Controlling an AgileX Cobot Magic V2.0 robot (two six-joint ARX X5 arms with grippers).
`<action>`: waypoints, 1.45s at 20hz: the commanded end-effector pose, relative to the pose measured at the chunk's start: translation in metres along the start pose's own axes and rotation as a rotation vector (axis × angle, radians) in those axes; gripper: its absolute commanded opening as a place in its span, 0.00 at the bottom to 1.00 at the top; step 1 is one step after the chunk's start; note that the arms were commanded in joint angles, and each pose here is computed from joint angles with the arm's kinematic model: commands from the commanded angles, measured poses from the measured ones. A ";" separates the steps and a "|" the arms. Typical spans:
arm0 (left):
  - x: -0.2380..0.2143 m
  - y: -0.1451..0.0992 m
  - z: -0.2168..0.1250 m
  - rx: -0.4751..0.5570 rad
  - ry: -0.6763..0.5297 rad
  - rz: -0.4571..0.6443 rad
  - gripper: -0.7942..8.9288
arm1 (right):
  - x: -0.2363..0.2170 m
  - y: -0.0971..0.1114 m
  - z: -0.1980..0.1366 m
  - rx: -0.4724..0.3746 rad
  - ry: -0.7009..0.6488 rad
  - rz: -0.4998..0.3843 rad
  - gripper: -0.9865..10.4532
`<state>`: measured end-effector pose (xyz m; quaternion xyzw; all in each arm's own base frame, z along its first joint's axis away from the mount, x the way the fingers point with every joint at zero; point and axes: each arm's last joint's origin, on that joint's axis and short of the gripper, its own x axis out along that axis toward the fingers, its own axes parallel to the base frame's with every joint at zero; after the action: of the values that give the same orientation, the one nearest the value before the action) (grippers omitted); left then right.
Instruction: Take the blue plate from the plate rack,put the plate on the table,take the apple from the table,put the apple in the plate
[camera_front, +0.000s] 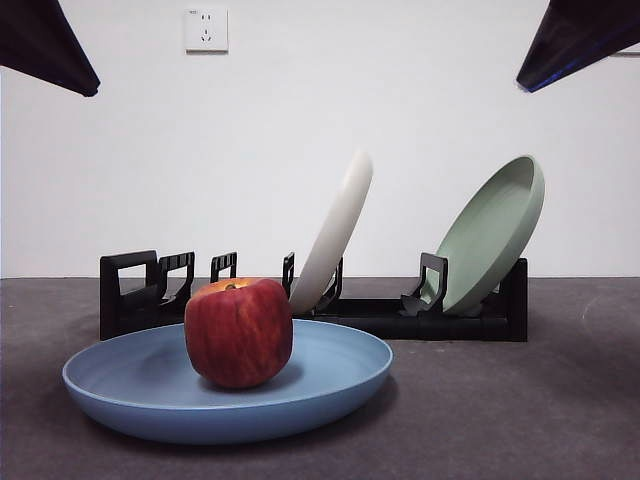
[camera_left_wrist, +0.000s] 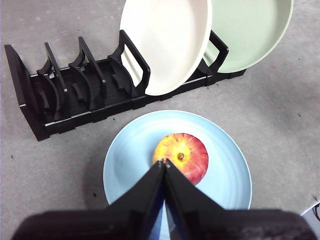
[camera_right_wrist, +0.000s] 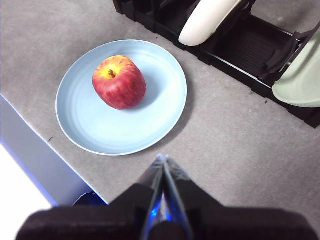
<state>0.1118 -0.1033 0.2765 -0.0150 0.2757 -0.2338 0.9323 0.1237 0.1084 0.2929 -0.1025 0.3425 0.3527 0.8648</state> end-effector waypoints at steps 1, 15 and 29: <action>-0.001 0.001 0.000 -0.009 0.001 -0.001 0.08 | 0.000 0.000 -0.001 -0.002 -0.003 -0.003 0.09; -0.047 0.085 -0.051 -0.069 -0.471 0.539 0.08 | 0.000 0.000 -0.001 -0.002 -0.002 -0.003 0.09; 0.004 0.109 -0.128 -0.084 -0.402 0.603 0.08 | 0.000 0.000 -0.001 -0.002 -0.002 -0.003 0.09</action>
<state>0.0948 0.0046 0.1521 -0.0243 0.0871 0.0698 0.9935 0.1235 0.1082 0.2931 -0.1024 0.3420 0.3526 0.8650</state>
